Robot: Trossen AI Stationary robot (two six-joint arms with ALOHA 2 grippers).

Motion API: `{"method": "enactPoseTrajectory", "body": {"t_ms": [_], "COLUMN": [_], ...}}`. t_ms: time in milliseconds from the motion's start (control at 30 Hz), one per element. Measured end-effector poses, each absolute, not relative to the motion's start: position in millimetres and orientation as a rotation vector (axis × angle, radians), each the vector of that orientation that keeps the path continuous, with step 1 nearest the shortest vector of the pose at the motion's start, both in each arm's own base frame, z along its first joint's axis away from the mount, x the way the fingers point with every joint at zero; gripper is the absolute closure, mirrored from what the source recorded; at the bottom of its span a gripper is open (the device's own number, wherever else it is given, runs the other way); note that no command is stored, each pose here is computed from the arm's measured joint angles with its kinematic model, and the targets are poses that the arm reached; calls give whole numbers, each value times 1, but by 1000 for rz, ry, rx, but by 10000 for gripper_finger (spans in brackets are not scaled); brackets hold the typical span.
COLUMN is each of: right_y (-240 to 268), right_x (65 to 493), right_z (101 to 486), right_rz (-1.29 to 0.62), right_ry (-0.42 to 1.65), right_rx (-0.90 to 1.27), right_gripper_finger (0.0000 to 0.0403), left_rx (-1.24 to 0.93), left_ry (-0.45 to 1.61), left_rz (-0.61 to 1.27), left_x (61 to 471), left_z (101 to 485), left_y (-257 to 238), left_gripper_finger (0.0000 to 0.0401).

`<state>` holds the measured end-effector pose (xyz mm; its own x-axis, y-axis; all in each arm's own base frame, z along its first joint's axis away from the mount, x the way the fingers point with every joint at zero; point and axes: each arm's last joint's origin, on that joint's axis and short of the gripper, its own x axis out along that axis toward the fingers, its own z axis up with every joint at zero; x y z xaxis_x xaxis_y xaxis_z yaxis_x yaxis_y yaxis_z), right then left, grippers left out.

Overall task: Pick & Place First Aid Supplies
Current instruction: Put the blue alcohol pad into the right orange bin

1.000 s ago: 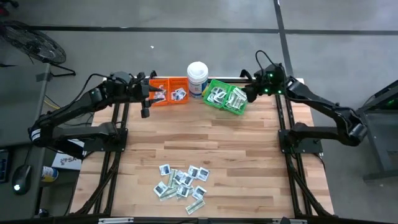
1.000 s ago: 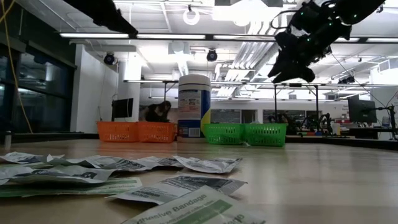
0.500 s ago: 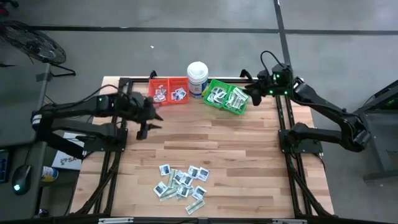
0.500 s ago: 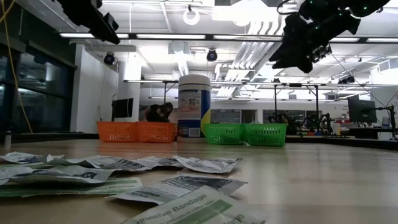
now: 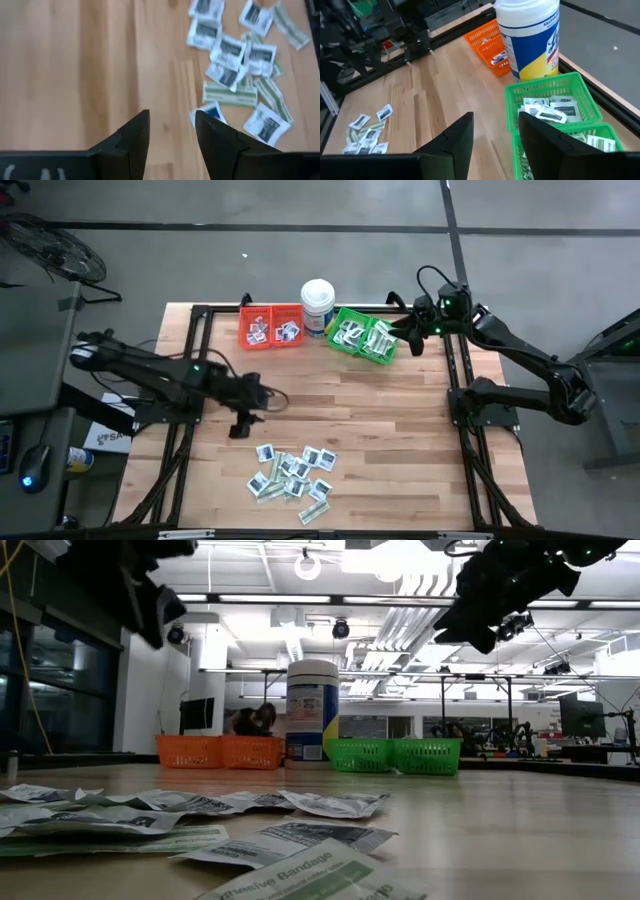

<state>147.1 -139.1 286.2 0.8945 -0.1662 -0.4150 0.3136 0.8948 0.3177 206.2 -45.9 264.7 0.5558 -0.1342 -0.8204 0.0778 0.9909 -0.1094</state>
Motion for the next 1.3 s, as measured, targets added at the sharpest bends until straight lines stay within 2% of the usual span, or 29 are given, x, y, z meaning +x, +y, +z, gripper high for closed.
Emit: {"method": "enactPoseTrajectory", "body": {"t_ms": [467,967,1300], "right_y": [-139,-139,-138], "right_x": [147,147,147], "right_z": [286,286,286], "right_rz": [-241,-240,-214], "right_ry": [395,394,387], "right_rx": [341,351,374], "right_gripper_finger": [254,254,254], "left_rx": [-109,-474,-638], "left_ry": [1248,1423,1415], "left_rz": [-191,90,253], "left_x": [231,242,235], "left_z": [206,172,169], "left_y": [-102,-112,-118], "left_gripper_finger": [245,245,245]}}
